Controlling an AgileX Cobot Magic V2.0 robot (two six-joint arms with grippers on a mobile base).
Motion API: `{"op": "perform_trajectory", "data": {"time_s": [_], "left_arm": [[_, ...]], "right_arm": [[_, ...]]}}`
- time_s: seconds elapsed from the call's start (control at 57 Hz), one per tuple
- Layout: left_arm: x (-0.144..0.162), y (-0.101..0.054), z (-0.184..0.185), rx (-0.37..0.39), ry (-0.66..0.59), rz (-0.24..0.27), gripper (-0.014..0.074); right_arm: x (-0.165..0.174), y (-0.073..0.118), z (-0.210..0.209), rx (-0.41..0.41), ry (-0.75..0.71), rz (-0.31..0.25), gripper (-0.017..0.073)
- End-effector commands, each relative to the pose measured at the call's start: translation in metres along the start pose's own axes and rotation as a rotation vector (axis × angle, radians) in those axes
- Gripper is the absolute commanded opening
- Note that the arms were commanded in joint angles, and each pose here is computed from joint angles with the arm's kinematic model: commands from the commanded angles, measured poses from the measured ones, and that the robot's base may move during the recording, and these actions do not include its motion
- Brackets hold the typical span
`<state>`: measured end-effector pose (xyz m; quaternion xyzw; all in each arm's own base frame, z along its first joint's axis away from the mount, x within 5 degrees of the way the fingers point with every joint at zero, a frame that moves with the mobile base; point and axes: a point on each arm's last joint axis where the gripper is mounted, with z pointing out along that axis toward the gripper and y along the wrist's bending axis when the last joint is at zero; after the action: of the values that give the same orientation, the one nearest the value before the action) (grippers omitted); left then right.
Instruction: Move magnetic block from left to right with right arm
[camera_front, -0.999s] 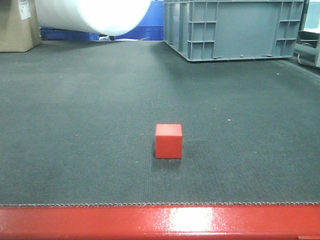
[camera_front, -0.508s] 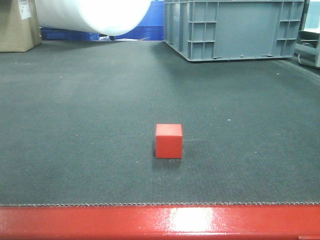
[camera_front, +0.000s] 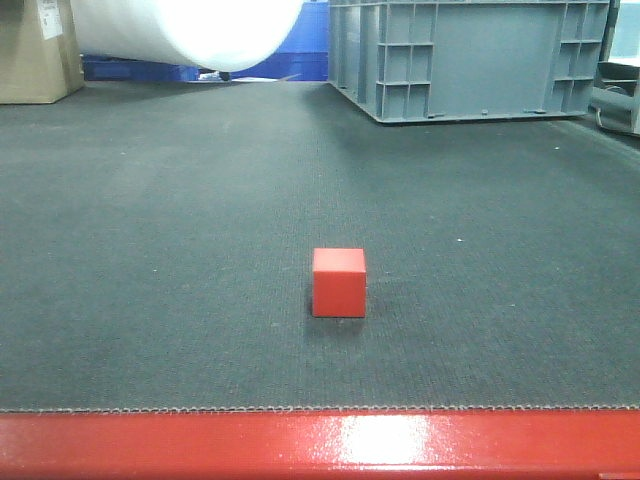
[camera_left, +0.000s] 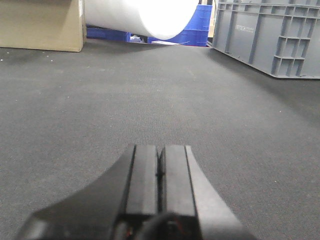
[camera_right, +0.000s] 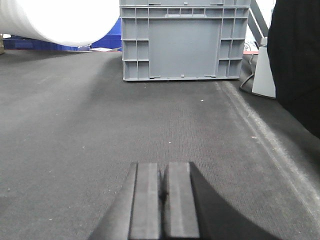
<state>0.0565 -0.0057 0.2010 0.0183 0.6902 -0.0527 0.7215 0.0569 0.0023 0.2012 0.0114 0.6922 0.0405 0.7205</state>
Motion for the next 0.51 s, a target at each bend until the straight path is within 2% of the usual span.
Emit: {"op": "perform_trajectory", "data": {"time_s": [0.0, 0.491], "left_arm": [[-0.0054, -0.0001, -0.0009, 0.005, -0.085, -0.011, -0.0126], [-0.0054, -0.0001, -0.0009, 0.005, -0.085, -0.011, -0.0126]], "right_arm": [[-0.0093, -0.0002, -0.0021, 0.005, -0.112, -0.02, 0.0065], [-0.0093, -0.0002, -0.0021, 0.005, -0.112, -0.02, 0.0065]]}}
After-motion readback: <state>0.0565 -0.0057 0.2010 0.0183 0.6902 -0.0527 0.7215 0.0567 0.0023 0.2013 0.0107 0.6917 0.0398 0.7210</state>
